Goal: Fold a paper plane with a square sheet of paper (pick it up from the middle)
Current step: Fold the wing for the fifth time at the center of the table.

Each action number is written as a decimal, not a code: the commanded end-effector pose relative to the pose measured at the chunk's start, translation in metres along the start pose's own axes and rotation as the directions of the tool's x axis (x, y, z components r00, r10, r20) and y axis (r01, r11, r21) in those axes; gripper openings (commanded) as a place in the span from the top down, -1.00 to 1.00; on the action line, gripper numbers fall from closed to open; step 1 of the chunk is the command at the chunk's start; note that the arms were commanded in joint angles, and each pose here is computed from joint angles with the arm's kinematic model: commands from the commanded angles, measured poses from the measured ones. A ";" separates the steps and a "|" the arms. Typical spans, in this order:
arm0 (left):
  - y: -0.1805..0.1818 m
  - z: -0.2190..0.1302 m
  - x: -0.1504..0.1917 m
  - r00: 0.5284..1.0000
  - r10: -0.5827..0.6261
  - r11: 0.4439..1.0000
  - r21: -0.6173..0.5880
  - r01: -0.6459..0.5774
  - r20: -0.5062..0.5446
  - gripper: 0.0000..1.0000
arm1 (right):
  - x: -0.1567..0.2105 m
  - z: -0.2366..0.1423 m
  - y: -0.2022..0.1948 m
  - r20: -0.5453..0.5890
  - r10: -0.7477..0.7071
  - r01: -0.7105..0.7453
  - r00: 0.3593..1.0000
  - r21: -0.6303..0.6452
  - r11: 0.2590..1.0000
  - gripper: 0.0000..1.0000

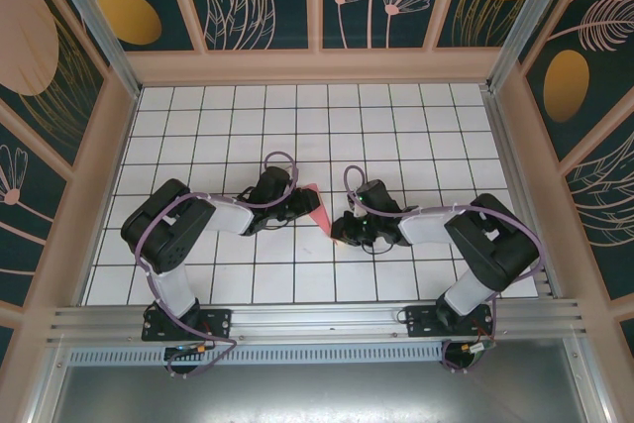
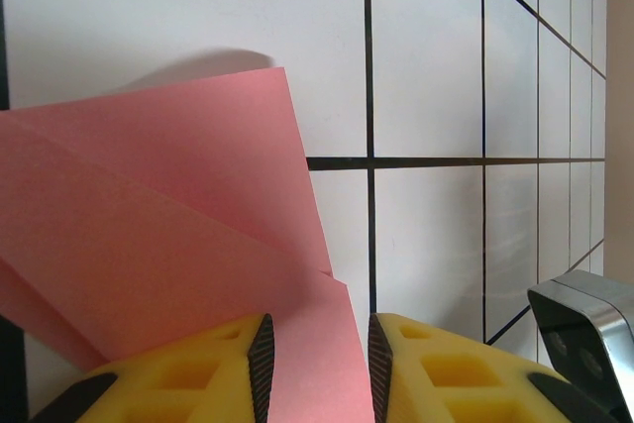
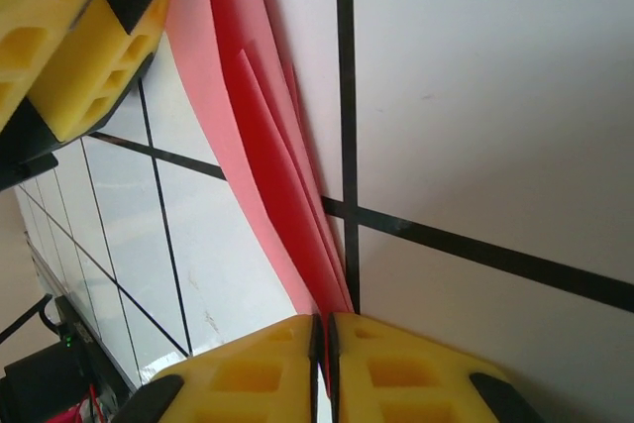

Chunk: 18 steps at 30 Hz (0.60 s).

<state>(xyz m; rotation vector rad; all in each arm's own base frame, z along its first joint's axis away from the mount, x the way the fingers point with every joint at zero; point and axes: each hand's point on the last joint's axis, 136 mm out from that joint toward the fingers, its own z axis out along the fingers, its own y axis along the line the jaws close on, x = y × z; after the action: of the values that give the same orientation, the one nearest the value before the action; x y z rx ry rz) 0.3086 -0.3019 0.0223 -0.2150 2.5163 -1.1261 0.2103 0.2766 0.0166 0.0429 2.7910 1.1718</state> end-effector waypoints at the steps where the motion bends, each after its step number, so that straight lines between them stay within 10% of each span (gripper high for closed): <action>1: 0.058 0.018 0.024 0.998 -0.019 0.984 -0.176 0.007 -0.064 0.34 | 0.018 0.005 -0.031 -0.051 0.056 -0.050 0.997 0.102 0.994 0.79; 9: 0.057 0.018 0.024 0.998 -0.012 0.985 -0.174 0.000 -0.067 0.35 | 0.026 0.009 -0.039 -0.074 0.134 -0.129 0.988 0.070 0.989 1.00; 18: 0.056 0.019 0.025 0.997 -0.010 0.985 -0.171 -0.003 -0.074 0.36 | -0.003 -0.015 -0.004 0.026 -0.033 0.032 0.999 0.066 0.997 0.57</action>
<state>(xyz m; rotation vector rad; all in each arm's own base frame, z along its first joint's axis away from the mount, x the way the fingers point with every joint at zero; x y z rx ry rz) 0.3091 -0.3024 0.0218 -0.2068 2.5216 -1.1206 0.2083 0.2700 0.0214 0.0608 2.7859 1.1717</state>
